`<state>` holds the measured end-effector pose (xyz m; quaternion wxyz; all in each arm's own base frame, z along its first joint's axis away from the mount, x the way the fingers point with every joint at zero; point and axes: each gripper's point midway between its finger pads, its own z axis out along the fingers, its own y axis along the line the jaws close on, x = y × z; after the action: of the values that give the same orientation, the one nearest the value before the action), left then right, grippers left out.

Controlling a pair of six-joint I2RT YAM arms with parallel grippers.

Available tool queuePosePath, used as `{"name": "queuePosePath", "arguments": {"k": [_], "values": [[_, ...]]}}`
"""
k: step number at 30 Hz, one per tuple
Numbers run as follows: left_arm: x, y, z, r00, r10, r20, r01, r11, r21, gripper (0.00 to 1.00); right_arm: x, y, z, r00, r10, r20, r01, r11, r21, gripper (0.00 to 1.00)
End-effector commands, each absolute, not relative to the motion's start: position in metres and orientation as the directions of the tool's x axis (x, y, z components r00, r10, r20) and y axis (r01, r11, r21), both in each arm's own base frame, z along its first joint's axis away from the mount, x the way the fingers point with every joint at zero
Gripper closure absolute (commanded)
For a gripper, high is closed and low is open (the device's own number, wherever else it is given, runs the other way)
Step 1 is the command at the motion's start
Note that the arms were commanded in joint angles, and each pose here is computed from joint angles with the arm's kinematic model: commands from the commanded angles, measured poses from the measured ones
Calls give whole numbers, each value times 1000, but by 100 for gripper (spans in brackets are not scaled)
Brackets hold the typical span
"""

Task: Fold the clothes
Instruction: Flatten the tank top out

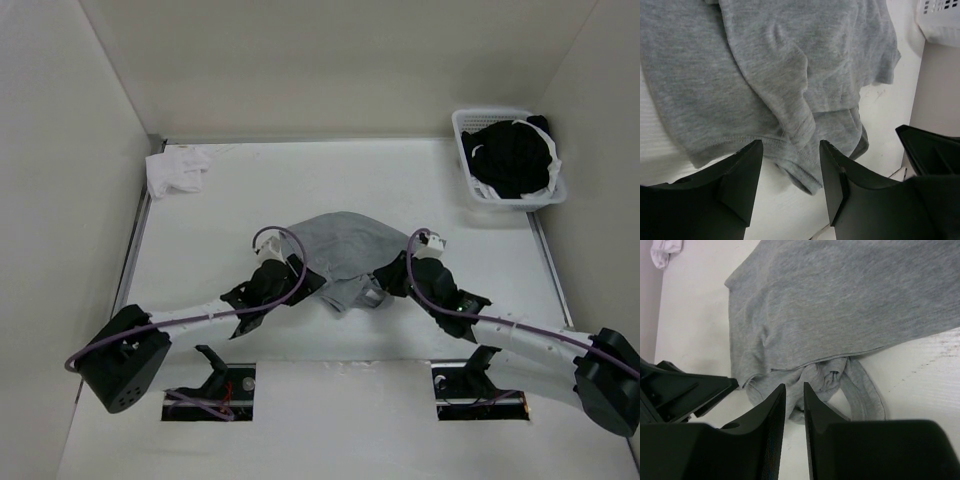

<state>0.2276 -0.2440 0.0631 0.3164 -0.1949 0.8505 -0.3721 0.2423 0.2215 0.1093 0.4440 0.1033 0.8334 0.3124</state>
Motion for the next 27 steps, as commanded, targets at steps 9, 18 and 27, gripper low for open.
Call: {"name": "queuePosePath", "arguments": {"k": [9, 18, 27], "values": [[267, -274, 100, -656, -654, -377, -39, 528, -849, 57, 237, 231, 112, -584, 491, -647, -138, 725, 675, 75], [270, -277, 87, -659, -654, -371, -65, 541, -838, 82, 244, 214, 116, -531, 552, -643, -96, 715, 693, 53], [282, -218, 205, -527, -746, -408, 101, 422, -901, 97, 289, 100, 93, -323, 650, -688, 315, 759, 570, 45]]}}
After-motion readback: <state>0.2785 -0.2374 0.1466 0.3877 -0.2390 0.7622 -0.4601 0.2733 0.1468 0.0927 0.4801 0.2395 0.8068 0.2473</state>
